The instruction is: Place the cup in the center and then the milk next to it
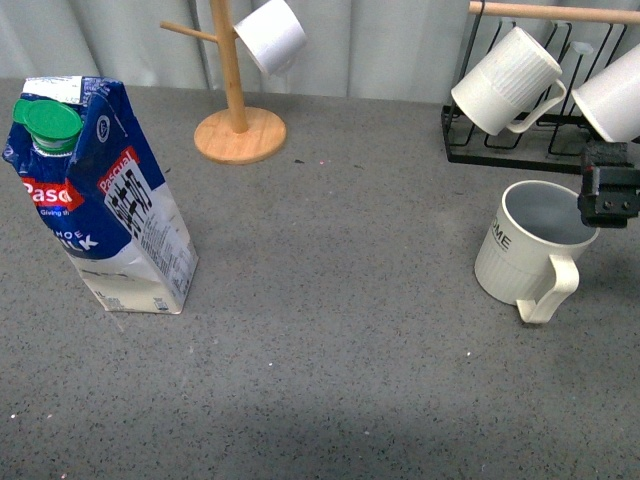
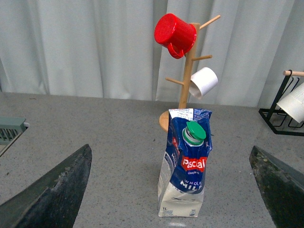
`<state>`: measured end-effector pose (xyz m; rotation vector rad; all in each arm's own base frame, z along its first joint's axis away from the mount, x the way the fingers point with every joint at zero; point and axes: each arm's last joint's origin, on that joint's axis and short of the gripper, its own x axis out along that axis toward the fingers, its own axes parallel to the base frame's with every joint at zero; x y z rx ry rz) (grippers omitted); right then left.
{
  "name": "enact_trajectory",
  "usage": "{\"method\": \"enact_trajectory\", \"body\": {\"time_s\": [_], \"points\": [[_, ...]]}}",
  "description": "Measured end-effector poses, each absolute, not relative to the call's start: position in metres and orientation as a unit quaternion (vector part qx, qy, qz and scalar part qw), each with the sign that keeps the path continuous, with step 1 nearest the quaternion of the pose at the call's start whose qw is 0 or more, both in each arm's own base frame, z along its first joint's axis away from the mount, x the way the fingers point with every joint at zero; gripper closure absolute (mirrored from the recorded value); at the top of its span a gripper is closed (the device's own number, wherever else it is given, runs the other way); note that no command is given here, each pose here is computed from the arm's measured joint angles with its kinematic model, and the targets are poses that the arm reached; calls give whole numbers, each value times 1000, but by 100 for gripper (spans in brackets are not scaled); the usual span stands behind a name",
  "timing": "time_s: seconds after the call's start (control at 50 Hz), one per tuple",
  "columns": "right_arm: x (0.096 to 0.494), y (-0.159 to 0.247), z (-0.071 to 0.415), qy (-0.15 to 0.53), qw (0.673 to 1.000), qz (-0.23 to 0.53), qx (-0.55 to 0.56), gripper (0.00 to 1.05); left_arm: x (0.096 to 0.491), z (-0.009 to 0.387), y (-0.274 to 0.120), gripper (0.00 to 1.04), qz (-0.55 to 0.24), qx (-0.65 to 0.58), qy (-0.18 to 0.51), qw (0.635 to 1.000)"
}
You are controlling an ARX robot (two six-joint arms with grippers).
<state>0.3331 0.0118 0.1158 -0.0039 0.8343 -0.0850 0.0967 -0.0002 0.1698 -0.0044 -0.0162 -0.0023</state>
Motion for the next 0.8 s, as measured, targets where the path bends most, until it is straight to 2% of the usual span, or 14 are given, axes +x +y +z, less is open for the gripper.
{"method": "enact_trajectory", "body": {"time_s": [0.42,0.48,0.8], "points": [[347,20,106,449,892,-53,1,9,97,170,0,7,-1,-2,-8,1000],[346,20,104,455,889,-53,0,14,97,170,0,7,-1,-2,-8,1000],[346,22,105,472,880,-50,19,76,97,170,0,7,-1,-2,-8,1000]]}}
